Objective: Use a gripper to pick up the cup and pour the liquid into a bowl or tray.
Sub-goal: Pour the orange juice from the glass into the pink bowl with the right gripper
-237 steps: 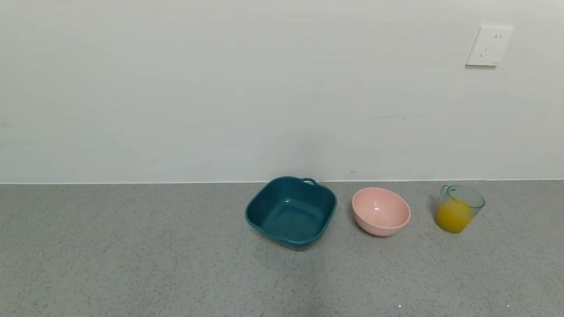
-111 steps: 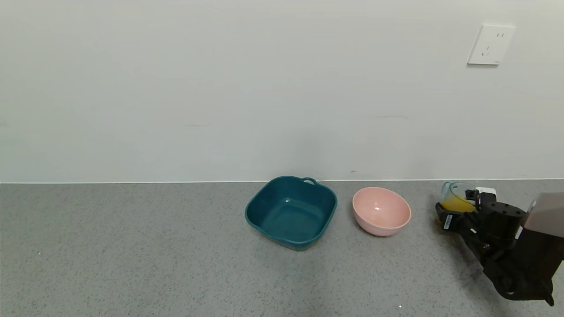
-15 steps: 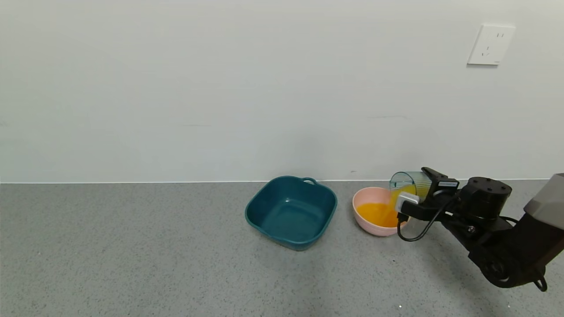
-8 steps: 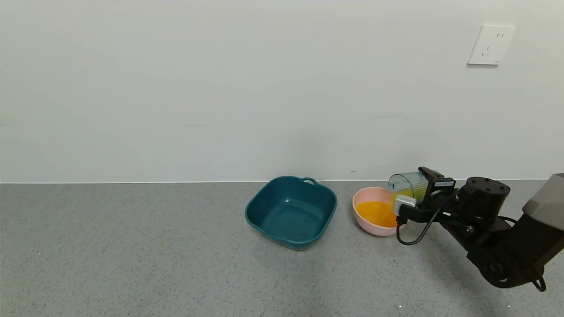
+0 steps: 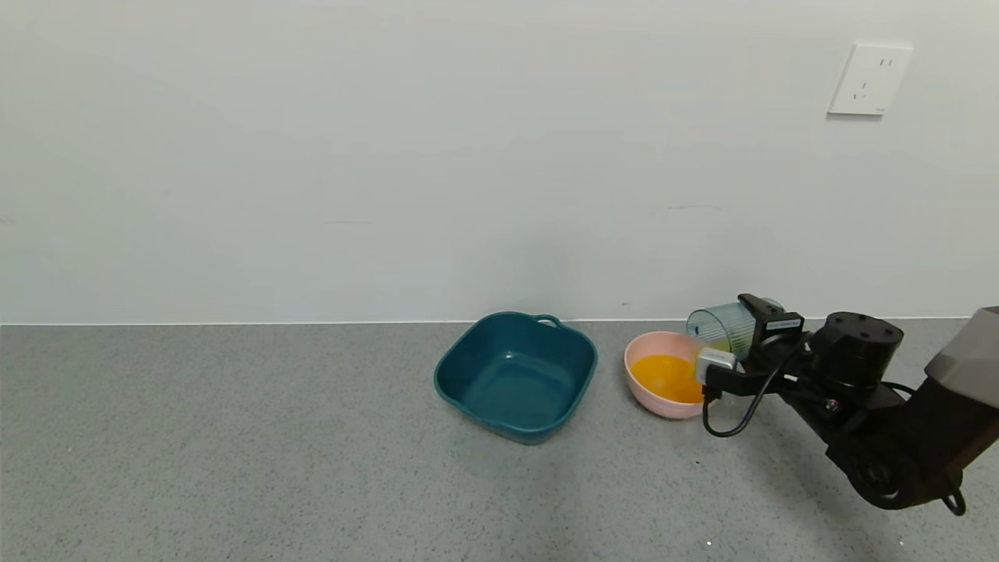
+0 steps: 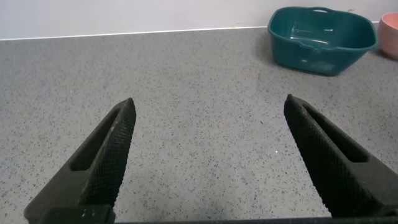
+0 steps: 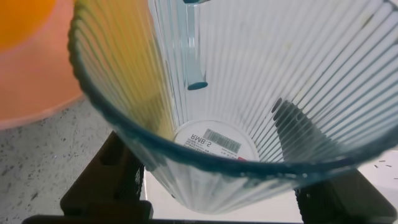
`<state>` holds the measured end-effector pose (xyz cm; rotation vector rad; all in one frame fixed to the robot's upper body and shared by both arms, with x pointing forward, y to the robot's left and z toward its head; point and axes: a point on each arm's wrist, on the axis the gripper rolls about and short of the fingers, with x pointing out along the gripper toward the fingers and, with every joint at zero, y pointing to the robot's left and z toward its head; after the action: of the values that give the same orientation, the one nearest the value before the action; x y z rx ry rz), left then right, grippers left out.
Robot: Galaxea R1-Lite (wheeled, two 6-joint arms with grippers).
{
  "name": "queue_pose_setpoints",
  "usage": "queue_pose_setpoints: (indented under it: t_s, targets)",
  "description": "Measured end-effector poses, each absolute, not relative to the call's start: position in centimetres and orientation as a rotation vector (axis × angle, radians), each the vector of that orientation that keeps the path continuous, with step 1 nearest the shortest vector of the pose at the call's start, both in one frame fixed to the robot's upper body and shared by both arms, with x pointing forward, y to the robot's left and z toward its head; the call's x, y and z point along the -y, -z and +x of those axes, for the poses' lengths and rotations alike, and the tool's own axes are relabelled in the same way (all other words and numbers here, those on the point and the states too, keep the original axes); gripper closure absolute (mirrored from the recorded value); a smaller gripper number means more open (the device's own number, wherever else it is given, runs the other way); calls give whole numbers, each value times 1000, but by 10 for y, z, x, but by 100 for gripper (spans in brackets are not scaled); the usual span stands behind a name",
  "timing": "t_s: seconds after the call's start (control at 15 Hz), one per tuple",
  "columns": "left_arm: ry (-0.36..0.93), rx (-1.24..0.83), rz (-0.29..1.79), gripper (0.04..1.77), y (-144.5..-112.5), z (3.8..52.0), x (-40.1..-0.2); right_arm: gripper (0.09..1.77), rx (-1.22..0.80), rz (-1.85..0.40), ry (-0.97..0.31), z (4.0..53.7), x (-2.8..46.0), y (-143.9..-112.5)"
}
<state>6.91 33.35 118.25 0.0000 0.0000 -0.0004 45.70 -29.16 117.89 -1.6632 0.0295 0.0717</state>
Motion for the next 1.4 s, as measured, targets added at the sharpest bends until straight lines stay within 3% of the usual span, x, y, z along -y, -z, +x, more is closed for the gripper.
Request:
queue_pose_setpoints:
  t_s: [1.4]
  targets:
    - [0, 0, 0, 9, -1182, 69, -334, 52, -19, -1698, -96, 456, 284, -1174]
